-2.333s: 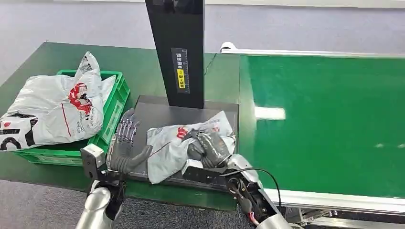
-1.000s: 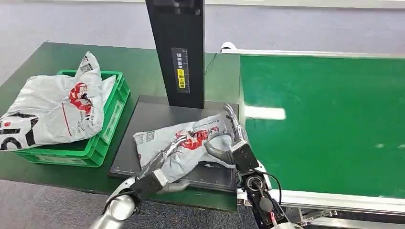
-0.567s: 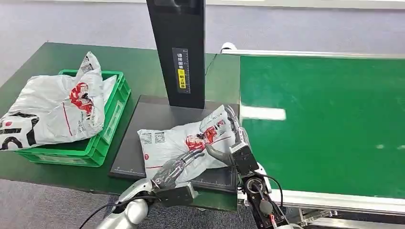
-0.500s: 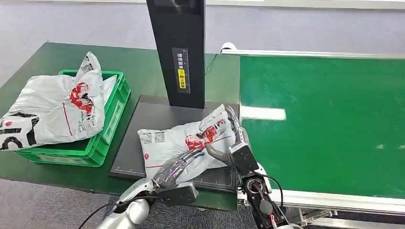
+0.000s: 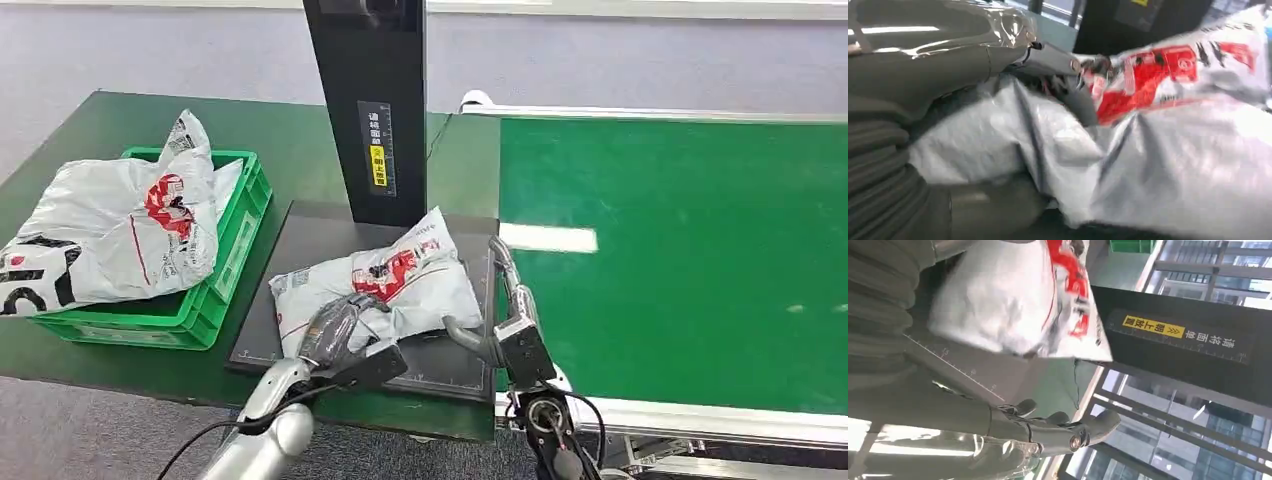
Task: Moved the parcel from conveyor to table for the left to box.
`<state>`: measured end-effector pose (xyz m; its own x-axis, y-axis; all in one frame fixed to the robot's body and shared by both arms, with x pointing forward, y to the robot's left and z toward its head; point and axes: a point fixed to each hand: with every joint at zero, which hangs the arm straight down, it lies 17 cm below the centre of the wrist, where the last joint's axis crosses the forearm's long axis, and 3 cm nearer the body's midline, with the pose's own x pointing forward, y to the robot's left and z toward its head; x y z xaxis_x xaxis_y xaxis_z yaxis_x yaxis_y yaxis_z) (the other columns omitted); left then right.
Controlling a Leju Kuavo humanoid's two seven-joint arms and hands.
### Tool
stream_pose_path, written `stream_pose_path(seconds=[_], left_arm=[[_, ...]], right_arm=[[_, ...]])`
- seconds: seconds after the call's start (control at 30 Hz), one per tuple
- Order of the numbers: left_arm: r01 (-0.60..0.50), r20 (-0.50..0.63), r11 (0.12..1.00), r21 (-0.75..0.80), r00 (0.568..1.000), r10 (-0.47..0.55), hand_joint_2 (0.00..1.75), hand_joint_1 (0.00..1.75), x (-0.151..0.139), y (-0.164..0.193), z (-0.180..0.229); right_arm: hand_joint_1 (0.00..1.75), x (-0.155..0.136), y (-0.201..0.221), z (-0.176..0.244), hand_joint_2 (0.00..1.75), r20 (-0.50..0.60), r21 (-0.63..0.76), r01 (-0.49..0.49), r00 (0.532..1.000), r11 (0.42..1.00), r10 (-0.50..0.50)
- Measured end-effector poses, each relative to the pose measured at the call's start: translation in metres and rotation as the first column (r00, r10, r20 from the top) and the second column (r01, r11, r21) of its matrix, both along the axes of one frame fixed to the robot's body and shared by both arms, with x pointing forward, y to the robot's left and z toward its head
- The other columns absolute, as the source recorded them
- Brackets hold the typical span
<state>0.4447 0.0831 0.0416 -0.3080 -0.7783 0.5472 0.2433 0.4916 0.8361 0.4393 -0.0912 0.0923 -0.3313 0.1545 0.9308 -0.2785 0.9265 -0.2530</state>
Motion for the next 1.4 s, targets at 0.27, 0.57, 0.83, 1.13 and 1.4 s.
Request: stream_pose_path(seconds=[0.27,0.57,0.83,1.13,1.4], left_arm=[[-0.045,0.03,0.999,0.005,0.999,0.045,1.75,1.75,0.007,0.014,0.004],[-0.061,0.072,0.995,-0.085,0.995,0.067,1.75,1.75,0.009,0.02,0.016],[-0.067,0.204,0.972,-0.227,0.972,0.115,1.75,1.75,0.009,0.033,0.055],[-0.016,0.544,0.889,-0.457,0.786,0.293,1.75,1.75,-0.012,0.078,0.169],[0.06,0.711,0.881,-0.47,0.617,0.337,1.75,1.75,-0.043,0.095,0.231]], right_arm=[[0.0,0.001,-0.004,0.001,1.75,0.004,0.007,0.006,1.0,1.0,-0.006],[0.0,0.002,-0.009,0.001,1.75,0.008,0.008,0.016,1.0,1.0,-0.016],[0.0,0.002,-0.013,0.004,1.75,0.018,0.017,0.025,1.0,1.0,-0.025],[0.0,0.003,-0.019,0.007,1.75,0.027,0.04,0.043,0.999,0.998,-0.044],[0.0,0.007,-0.018,0.013,1.75,0.039,0.051,0.041,0.998,0.998,-0.043]])
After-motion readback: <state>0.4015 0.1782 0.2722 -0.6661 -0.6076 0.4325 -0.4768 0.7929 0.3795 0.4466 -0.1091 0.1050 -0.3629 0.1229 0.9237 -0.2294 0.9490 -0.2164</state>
